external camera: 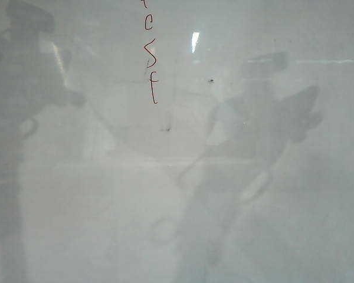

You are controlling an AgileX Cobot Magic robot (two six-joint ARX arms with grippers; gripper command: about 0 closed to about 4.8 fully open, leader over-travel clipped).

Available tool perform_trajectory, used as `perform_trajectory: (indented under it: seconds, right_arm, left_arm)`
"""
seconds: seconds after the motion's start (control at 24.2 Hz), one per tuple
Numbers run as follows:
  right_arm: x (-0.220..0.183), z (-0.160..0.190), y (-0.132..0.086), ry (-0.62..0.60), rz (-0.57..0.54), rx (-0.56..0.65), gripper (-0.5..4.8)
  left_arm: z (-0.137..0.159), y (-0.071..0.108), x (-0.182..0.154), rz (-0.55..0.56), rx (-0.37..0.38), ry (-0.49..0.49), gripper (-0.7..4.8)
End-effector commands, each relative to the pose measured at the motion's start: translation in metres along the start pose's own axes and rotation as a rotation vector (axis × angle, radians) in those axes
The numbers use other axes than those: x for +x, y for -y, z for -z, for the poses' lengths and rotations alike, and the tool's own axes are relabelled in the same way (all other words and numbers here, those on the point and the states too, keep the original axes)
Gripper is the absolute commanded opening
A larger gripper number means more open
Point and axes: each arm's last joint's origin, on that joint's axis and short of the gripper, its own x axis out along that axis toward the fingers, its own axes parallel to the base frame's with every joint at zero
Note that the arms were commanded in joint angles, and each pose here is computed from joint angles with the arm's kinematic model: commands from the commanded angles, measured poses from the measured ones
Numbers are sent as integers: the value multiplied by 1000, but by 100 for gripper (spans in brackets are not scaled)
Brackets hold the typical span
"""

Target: Grab the whiteboard eraser that is attached to the surface of the whiteboard and use it to clean the writing on the whiteboard.

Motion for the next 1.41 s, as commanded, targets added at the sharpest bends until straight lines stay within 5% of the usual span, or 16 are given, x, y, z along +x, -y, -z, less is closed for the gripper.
perform_trajectory:
  seconds: [0.04, 0.17, 0.33, 0.45, 0.66, 1.03, 1.2, 1.41]
  right_arm:
    - [19, 0, -9, 50, 1, 61, 50]
    - [47, 23, -31, 133, -40, 80, 40]
    - [71, 51, -42, 95, -33, 96, 19]
    - [95, 81, -35, 7, -36, 198, 12]
    - [113, 76, -27, 105, 9, 198, 12]
    - [147, 92, -29, 41, -75, 253, 17]
    - [159, 98, -22, 59, -69, 277, 115]
    - [162, 98, -16, 96, -85, 273, 119]
  left_arm:
    - [2, 7, -2, -41, 99, -34, -2]
    - [9, 20, 1, 11, 78, -98, -2]
    - [11, 35, 5, 119, 91, -111, -2]
    - [11, 52, 0, 82, 122, -114, -2]
    - [10, 65, -1, 83, 153, -97, -2]
    - [11, 66, 0, 91, 154, -103, -2]
    - [11, 66, 0, 91, 154, -109, -2]
    - [13, 66, 2, 89, 159, -122, -2]
